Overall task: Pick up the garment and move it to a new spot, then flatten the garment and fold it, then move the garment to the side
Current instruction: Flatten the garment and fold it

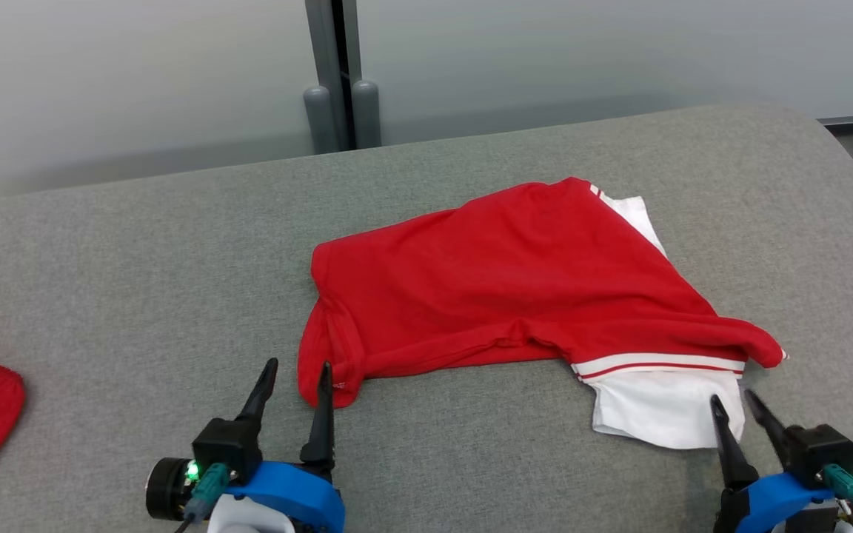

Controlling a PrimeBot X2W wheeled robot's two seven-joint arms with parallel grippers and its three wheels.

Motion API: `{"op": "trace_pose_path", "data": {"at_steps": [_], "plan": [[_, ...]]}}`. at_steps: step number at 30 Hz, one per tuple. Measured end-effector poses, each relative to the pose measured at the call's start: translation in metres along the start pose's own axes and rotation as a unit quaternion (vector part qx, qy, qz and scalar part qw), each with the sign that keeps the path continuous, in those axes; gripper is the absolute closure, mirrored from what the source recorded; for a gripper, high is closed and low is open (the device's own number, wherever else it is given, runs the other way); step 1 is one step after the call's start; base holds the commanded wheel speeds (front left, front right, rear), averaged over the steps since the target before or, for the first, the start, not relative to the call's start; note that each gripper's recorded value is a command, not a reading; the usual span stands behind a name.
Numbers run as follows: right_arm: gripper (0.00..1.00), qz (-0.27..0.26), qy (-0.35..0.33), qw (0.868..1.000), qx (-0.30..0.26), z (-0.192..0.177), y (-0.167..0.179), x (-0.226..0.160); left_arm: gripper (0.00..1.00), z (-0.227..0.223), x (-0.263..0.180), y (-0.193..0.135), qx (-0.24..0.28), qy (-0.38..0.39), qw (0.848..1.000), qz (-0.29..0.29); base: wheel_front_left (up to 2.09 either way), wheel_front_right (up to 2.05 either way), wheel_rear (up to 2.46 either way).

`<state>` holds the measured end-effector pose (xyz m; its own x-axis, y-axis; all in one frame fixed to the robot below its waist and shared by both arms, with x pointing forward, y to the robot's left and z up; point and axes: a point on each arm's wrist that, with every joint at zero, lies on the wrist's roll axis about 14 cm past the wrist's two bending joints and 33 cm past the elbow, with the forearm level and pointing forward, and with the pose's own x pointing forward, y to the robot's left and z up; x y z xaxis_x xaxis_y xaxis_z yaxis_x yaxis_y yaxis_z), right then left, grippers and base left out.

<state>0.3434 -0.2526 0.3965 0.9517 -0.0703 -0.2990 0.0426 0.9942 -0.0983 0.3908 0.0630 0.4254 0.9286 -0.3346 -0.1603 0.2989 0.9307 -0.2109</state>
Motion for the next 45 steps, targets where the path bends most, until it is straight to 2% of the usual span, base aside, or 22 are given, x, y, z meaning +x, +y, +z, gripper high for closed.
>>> {"op": "trace_pose_path", "data": {"at_steps": [3,8,22,37,39,41,45], "plan": [[0.00,0.000,-0.041,0.999,-0.004,0.025,0.003,0.001,0.00,-0.011,0.008,-0.020,0.015,0.020,0.999,-0.039,0.00,0.00,0.00],[0.00,0.005,-0.054,0.999,0.001,0.032,0.012,0.000,0.00,-0.034,0.018,-0.038,0.040,0.057,0.995,-0.075,0.00,0.00,0.00],[0.00,0.003,-0.047,0.999,0.012,0.029,0.016,0.008,0.00,-0.073,0.023,-0.017,0.036,0.121,0.991,-0.036,0.00,0.00,0.00],[0.00,0.009,-0.052,0.998,0.021,0.032,0.023,0.012,0.00,-0.062,0.023,0.007,0.016,0.106,0.994,0.005,0.00,0.00,0.00],[0.00,0.012,-0.052,0.998,0.024,0.033,0.026,0.012,0.03,-0.058,0.019,0.008,0.014,0.099,0.995,0.005,0.00,0.00,0.00],[0.00,0.016,-0.052,0.998,0.027,0.033,0.029,0.013,0.01,-0.057,0.014,0.009,0.012,0.096,0.995,0.007,0.00,0.00,0.00],[0.00,0.025,-0.053,0.998,0.030,0.033,0.035,0.013,0.05,-0.062,0.003,0.011,0.009,0.105,0.994,0.010,0.00,0.00,0.00]]}}
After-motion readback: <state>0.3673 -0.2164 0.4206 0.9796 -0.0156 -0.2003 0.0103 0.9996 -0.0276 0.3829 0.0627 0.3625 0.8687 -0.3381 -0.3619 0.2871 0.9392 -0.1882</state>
